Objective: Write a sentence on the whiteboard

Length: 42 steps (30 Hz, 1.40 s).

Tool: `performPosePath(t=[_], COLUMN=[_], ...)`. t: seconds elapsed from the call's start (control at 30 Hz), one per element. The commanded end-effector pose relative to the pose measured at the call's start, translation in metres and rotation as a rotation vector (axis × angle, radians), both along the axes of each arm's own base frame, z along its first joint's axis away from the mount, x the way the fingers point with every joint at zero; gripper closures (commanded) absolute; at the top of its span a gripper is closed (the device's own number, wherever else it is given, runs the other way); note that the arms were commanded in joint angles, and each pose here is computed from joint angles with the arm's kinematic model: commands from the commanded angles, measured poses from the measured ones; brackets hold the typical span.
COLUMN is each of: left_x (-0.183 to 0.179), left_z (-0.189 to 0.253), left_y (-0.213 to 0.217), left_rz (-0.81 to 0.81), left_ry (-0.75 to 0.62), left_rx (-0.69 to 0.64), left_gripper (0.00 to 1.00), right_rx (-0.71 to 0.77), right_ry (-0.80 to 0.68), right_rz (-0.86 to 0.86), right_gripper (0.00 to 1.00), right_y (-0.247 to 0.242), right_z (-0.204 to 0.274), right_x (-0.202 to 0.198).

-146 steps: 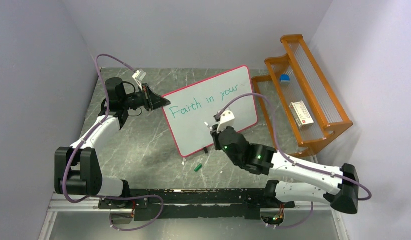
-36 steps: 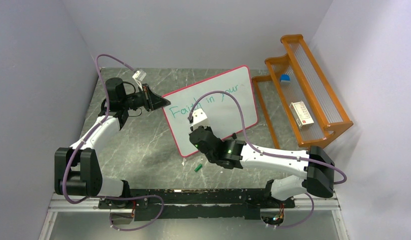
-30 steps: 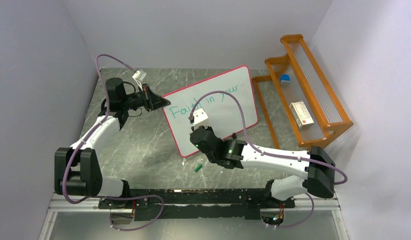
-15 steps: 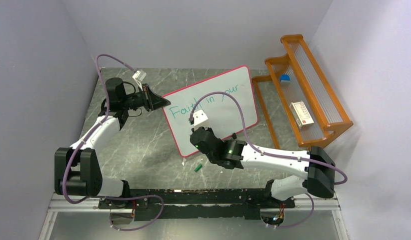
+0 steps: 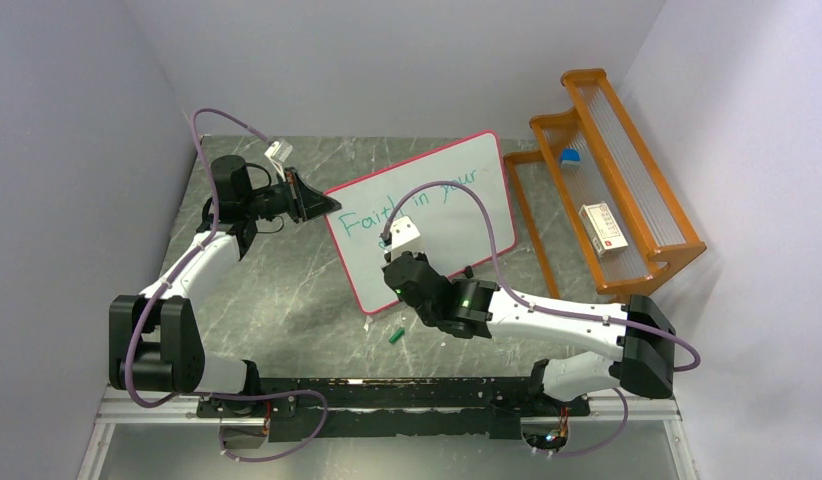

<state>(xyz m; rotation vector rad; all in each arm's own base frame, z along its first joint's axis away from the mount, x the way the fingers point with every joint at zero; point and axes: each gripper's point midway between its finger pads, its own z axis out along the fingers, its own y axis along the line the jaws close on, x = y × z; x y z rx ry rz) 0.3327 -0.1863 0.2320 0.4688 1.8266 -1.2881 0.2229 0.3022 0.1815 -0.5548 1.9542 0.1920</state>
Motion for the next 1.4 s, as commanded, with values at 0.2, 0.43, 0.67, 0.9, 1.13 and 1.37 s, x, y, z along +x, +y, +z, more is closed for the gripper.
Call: performPosePath(t=[0.2, 0.43, 0.67, 0.9, 1.13, 1.37], left_x=[-0.001, -0.001, -0.001, 0.000, 0.000, 0.000], left_z=[-0.024, -0.024, -0.025, -0.024, -0.025, -0.025], left_y=[-0.001, -0.001, -0.001, -0.001, -0.001, -0.001], left_rz=[0.021, 0.021, 0.022, 0.020, 0.021, 0.021], left_ry=[0.046, 0.046, 0.048, 0.049, 0.049, 0.051], left_rx=[0.054, 0.053, 0.054, 0.052, 0.052, 0.052], left_gripper=[0.95, 0.95, 0.95, 0.95, 0.95, 0.95], right_rx=[0.038, 0.021, 0.013, 0.018, 0.000, -0.008], right_ry=[-0.036, -0.036, -0.040, -0.042, -0.027, -0.002], right_rz=[-0.021, -0.028, -0.043, -0.054, -0.064, -0.064], right_gripper=[1.00, 1.00, 1.00, 1.00, 1.00, 1.00], right_y=[0.004, 0.005, 0.003, 0.001, -0.004, -0.009], right_z=[0.012, 0.008, 0.006, 0.006, 0.000, -0.008], right_x=[0.008, 0.010, 0.014, 0.016, 0.017, 0.012])
